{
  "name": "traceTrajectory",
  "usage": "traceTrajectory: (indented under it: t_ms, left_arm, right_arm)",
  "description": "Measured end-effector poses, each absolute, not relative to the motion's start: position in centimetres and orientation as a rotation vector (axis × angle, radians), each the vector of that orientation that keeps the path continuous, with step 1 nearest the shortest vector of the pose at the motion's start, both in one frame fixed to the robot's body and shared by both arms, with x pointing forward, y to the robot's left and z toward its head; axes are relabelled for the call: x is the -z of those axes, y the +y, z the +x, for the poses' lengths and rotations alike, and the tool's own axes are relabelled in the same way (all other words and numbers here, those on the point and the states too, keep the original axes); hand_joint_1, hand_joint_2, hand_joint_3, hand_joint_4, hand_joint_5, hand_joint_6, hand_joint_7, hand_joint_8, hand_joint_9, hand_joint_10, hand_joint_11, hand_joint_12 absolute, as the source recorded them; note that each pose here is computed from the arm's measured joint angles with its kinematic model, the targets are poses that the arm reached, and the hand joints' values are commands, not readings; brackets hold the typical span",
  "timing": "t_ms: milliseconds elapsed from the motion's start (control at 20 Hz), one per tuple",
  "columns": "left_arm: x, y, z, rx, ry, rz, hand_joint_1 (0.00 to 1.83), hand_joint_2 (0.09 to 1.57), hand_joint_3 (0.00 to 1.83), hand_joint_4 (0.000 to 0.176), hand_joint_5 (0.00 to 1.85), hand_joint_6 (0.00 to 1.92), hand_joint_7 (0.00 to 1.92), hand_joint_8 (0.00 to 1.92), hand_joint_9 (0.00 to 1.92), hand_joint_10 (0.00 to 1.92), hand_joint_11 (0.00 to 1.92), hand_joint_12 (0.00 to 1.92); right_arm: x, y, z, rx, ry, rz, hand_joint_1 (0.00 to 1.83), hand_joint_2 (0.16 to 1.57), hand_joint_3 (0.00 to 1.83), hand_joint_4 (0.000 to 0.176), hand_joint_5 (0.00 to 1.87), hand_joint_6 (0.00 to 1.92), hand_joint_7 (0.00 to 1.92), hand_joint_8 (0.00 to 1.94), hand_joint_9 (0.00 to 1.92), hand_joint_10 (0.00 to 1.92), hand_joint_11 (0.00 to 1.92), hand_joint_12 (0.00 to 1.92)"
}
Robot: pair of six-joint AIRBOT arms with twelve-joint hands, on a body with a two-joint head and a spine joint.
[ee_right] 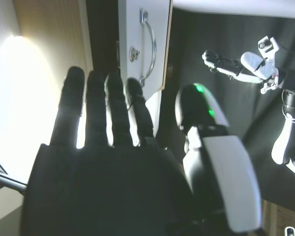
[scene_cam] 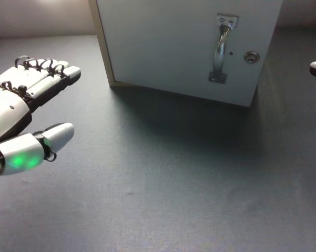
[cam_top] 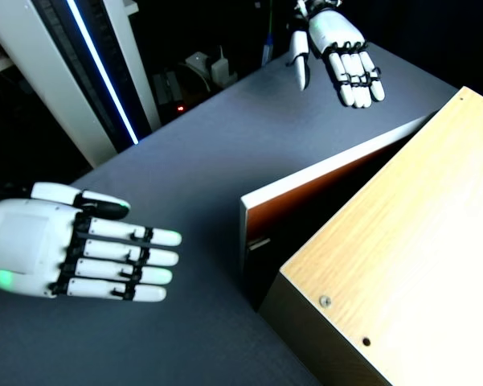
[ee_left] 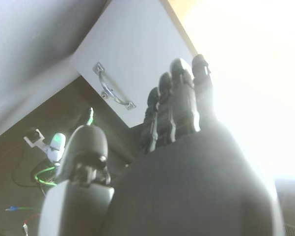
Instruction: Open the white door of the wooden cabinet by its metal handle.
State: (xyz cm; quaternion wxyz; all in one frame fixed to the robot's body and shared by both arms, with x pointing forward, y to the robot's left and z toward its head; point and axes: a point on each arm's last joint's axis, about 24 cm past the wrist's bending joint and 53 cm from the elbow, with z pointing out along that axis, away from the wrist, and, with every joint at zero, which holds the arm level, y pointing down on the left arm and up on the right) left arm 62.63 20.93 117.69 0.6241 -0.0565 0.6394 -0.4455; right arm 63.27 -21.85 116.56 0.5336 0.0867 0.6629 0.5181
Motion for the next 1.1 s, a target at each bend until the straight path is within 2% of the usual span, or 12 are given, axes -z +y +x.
traceTrajectory:
  t_ms: [100,200,300,350,550,600,650,750,800,850,900,1100]
  left_arm:
    - [-117.7,20.9,62.6,1.022,1.468,-0.131,0.00,1.47,0.02,0.000,0.07,0.01,0.04,0.01,0.04,0.01,0.00,0.16]
    - [-117.7,20.9,62.6,1.023,1.468,-0.130,0.00,1.47,0.01,0.000,0.07,0.01,0.04,0.01,0.03,0.01,0.00,0.16]
    - [-117.7,20.9,62.6,1.024,1.467,-0.130,0.00,1.49,0.02,0.000,0.07,0.01,0.04,0.00,0.04,0.01,0.01,0.17]
    - [-117.7,20.9,62.6,1.023,1.468,-0.131,0.00,1.49,0.02,0.000,0.07,0.00,0.04,0.00,0.04,0.01,0.00,0.17]
    - [-117.7,20.9,62.6,1.027,1.469,-0.133,0.00,1.51,0.02,0.000,0.08,0.01,0.05,0.01,0.05,0.01,0.01,0.18]
    - [-117.7,20.9,62.6,1.027,1.469,-0.133,0.00,1.51,0.02,0.000,0.08,0.01,0.06,0.01,0.05,0.01,0.01,0.18]
    - [-117.7,20.9,62.6,1.027,1.469,-0.133,0.00,1.50,0.01,0.000,0.08,0.01,0.06,0.01,0.05,0.01,0.01,0.18]
    - [-117.6,20.9,62.6,1.027,1.469,-0.134,0.00,1.50,0.01,0.000,0.09,0.01,0.07,0.01,0.06,0.01,0.02,0.19]
    - [-117.7,20.9,62.6,1.028,1.469,-0.132,0.00,1.50,0.01,0.000,0.09,0.01,0.07,0.01,0.06,0.01,0.02,0.19]
    - [-117.6,20.9,62.6,1.028,1.469,-0.132,0.00,1.50,0.00,0.000,0.09,0.01,0.08,0.01,0.07,0.01,0.02,0.19]
    - [-117.6,20.9,62.6,1.028,1.469,-0.133,0.00,1.50,0.01,0.000,0.10,0.01,0.07,0.01,0.07,0.01,0.02,0.20]
    - [-117.4,20.8,62.7,1.036,1.469,-0.144,0.00,1.50,0.00,0.000,0.09,0.00,0.07,0.00,0.05,0.00,0.00,0.19]
  right_arm:
    - [-116.5,-21.8,63.3,-1.235,1.582,0.206,0.17,1.43,0.00,0.006,0.13,0.00,0.15,0.00,0.11,0.00,0.13,0.05]
    - [-116.4,-21.6,63.3,-1.240,1.582,0.208,0.17,1.44,0.00,0.012,0.13,0.00,0.14,0.00,0.10,0.00,0.12,0.04]
    - [-116.5,-21.3,63.3,-1.247,1.580,0.204,0.15,1.46,0.01,0.000,0.12,0.00,0.13,0.00,0.08,0.00,0.11,0.02]
    - [-116.6,-21.1,63.5,-1.248,1.577,0.196,0.15,1.47,0.01,0.000,0.11,0.00,0.12,0.00,0.06,0.00,0.10,0.02]
    - [-117.5,-20.9,65.0,-1.235,1.557,0.183,0.02,1.49,0.00,0.000,0.04,0.00,0.03,0.00,0.00,0.00,0.02,0.00]
    - [-117.5,-20.9,65.3,-1.230,1.558,0.184,0.00,1.49,0.00,0.005,0.02,0.00,0.00,0.00,0.00,0.00,0.00,0.00]
    - [-117.4,-21.0,65.8,-1.220,1.562,0.188,0.00,1.49,0.00,0.021,0.00,0.00,0.00,0.00,0.00,0.00,0.00,0.00]
    - [-117.4,-21.0,66.5,-1.207,1.563,0.190,0.00,1.48,0.00,0.021,0.00,0.00,0.00,0.00,0.00,0.00,0.00,0.00]
    - [-117.6,-21.0,66.9,-1.203,1.561,0.190,0.00,1.47,0.00,0.019,0.00,0.00,0.00,0.00,0.00,0.00,0.00,0.00]
    - [-117.7,-21.0,67.2,-1.199,1.558,0.191,0.00,1.46,0.00,0.006,0.00,0.00,0.00,0.00,0.00,0.00,0.00,0.00]
    - [-117.7,-21.0,67.4,-1.194,1.561,0.189,0.00,1.46,0.00,0.000,0.00,0.00,0.00,0.00,0.00,0.00,0.00,0.00]
    - [-117.9,-20.4,68.7,-1.176,1.566,0.177,0.00,1.41,0.00,0.000,0.00,0.00,0.00,0.00,0.00,0.00,0.00,0.00]
